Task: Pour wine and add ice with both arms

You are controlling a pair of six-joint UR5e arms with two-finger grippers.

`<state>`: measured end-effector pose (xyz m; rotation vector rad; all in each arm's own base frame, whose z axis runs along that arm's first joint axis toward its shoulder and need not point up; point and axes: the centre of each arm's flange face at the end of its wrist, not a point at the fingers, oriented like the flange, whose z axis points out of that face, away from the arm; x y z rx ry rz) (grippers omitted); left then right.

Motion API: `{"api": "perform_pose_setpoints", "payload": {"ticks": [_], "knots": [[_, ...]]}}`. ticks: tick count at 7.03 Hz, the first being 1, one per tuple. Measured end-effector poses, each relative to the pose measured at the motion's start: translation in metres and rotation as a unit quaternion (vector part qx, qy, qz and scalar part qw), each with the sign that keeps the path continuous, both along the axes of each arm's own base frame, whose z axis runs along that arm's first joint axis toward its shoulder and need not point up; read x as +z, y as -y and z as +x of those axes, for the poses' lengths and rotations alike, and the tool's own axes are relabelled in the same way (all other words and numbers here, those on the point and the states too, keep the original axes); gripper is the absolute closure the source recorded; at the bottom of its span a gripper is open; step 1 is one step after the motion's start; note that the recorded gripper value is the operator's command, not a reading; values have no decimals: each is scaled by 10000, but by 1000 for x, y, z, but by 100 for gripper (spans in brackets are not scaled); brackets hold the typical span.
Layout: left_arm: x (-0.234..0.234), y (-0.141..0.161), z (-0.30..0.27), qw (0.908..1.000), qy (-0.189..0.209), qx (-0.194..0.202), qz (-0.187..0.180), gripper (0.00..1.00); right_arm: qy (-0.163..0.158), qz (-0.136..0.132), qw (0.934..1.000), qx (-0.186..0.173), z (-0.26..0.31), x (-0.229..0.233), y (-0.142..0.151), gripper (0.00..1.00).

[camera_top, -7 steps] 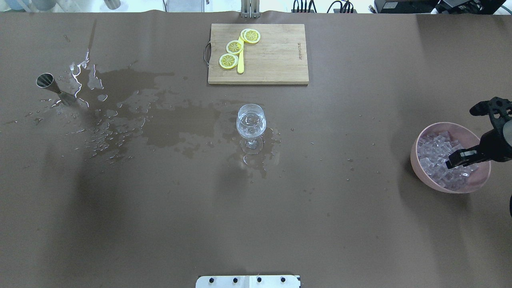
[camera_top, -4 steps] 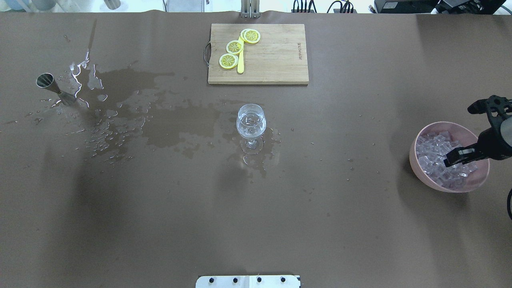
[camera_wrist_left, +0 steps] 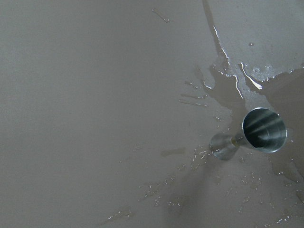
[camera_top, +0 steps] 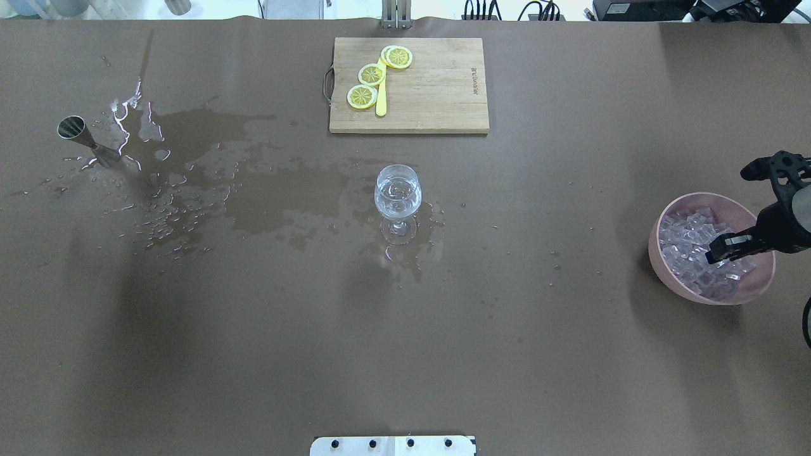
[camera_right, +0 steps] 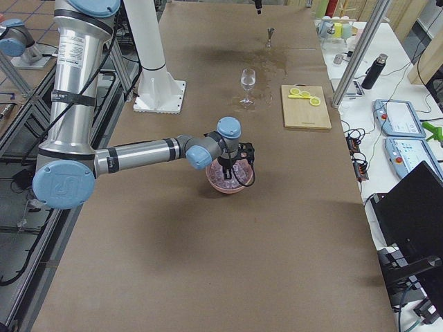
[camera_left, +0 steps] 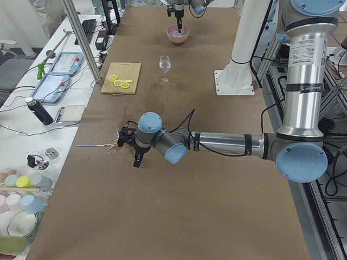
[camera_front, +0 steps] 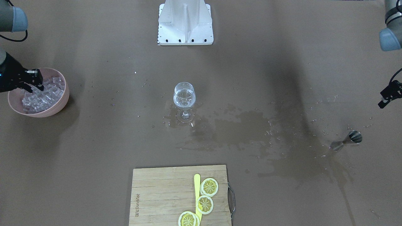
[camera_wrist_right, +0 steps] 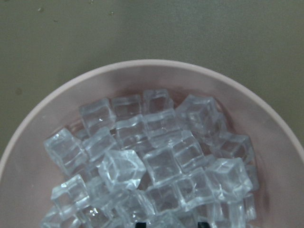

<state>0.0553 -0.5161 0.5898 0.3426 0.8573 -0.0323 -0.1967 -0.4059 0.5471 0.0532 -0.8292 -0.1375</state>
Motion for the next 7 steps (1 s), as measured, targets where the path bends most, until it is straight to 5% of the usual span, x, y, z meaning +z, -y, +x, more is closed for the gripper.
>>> {"api": "perform_pose_setpoints", "payload": {"ticks": [7], "knots": [[2,-2,0,10000,-6,1,-14,1,340,353,9986,182,17,-57,6,100]]}}
